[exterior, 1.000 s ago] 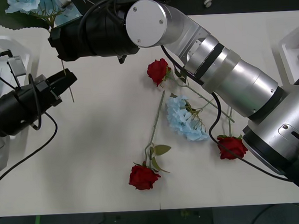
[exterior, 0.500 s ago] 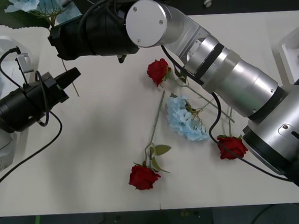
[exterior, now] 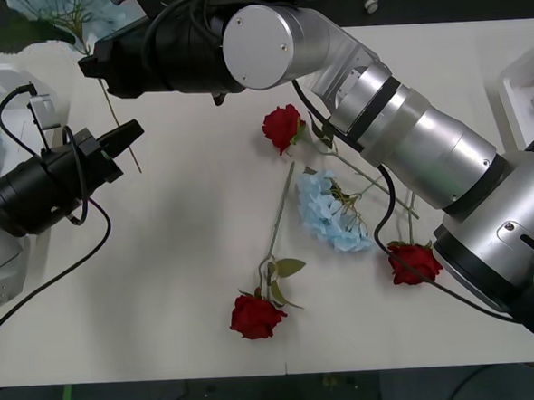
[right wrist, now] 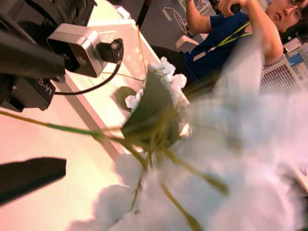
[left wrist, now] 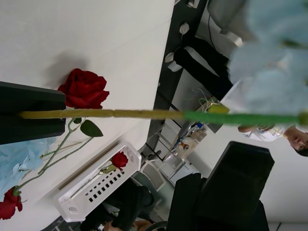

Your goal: Put the red flowers into the right box and the blue flowers into the left box

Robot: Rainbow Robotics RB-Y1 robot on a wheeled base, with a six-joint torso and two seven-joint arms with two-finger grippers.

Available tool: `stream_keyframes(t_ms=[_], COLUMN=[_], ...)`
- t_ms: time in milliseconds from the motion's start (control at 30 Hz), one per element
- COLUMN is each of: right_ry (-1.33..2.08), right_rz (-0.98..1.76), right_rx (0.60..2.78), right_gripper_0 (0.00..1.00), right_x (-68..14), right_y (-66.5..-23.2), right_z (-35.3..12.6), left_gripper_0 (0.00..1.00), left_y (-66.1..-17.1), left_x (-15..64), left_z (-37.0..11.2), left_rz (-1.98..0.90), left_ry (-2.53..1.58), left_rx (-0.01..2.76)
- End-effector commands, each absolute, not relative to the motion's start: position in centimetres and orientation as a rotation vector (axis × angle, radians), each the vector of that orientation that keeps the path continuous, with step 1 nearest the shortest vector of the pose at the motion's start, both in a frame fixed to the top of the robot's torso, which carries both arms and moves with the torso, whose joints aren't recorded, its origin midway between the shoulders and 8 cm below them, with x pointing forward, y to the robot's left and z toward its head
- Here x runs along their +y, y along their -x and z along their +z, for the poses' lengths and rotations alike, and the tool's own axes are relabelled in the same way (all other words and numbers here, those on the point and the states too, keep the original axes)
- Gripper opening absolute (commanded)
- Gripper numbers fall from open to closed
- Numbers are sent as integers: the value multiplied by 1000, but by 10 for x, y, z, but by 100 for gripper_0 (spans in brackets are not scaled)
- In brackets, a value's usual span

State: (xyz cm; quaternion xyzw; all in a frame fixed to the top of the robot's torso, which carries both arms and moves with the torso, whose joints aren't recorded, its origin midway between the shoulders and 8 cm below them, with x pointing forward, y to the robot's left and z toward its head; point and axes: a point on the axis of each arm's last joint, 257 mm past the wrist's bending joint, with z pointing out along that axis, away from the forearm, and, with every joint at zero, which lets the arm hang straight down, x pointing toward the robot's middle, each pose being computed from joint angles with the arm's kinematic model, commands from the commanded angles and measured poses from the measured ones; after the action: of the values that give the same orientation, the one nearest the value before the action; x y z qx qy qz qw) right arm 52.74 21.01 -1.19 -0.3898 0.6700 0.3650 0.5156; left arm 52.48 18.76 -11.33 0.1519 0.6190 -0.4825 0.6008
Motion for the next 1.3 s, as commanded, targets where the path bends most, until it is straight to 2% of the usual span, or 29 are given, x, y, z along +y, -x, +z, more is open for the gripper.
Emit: stream_keyframes(t_ms=[33, 333, 700, 1033, 1300], right_ry=[981, 1079, 1499, 2023, 2110], right_rz=[850, 690, 233, -128, -195], right_rx=[1511, 1505, 1626, 1457, 1609], right_gripper_0=[100, 100, 100, 100, 100], right_x=[227, 193, 29, -126, -214], right_y=[-517, -532, -547, -528, -497], right_z=[27, 14, -48, -82, -101], left_gripper_0=[0, 0, 0, 0, 0], left_y=[-534, -544, -573, -561, -530], left_x=[196, 285, 432, 559, 655], left_z=[-76, -50, -25, -41, -54], left_rz=[-1090, -956, -623, -197, 105], left_ry=[-367, -306, -5, 137, 226], left_rx=[1380, 1479, 1652, 1831, 1911])
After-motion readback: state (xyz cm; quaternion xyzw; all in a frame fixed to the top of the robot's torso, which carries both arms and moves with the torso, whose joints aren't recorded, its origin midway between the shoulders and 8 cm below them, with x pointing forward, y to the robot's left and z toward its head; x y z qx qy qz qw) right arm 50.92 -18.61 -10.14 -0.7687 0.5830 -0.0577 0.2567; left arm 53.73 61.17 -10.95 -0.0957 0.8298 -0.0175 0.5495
